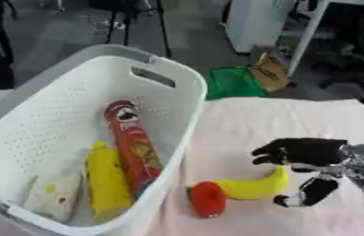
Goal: Pick up objects on the table and place them in the box.
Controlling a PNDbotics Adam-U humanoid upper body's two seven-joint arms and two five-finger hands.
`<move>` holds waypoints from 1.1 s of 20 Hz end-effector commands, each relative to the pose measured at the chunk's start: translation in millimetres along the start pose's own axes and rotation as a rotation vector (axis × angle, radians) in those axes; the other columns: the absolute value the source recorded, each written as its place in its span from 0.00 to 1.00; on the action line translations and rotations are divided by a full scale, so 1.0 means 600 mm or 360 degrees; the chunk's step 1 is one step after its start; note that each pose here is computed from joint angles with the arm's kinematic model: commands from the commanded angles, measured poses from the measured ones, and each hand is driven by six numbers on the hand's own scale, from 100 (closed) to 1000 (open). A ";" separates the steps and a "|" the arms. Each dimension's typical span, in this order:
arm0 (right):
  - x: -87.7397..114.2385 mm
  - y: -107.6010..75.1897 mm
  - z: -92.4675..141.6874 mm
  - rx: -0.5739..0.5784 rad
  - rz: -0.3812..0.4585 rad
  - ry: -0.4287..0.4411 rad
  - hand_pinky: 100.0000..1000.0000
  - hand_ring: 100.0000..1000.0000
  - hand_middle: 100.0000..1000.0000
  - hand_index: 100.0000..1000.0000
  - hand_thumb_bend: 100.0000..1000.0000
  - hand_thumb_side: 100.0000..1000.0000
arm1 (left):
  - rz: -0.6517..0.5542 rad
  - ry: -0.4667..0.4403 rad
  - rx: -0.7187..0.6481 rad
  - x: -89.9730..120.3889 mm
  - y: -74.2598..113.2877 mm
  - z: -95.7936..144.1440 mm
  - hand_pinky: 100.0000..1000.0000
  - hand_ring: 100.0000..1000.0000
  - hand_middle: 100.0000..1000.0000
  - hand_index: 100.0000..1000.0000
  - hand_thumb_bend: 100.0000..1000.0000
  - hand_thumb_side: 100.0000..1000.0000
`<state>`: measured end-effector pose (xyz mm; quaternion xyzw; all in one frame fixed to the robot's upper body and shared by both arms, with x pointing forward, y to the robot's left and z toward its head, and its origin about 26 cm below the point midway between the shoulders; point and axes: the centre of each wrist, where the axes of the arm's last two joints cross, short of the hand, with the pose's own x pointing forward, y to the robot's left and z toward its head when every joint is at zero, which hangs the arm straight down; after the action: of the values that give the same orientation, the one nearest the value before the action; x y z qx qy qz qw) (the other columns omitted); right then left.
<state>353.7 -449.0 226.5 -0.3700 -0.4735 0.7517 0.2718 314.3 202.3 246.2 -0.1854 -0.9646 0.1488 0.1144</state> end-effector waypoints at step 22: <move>-0.012 0.014 0.014 0.0014 0.0145 0.0133 0.99 1.00 0.98 0.97 0.34 0.53 | 0.0029 -0.0043 -0.0032 0.005 -0.009 -0.014 0.53 0.38 0.51 0.59 0.00 0.89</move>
<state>353.7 -455.2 213.3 -0.4080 -0.4579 0.7451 0.2621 314.4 199.8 249.4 -0.1917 -0.9640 0.1473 0.1106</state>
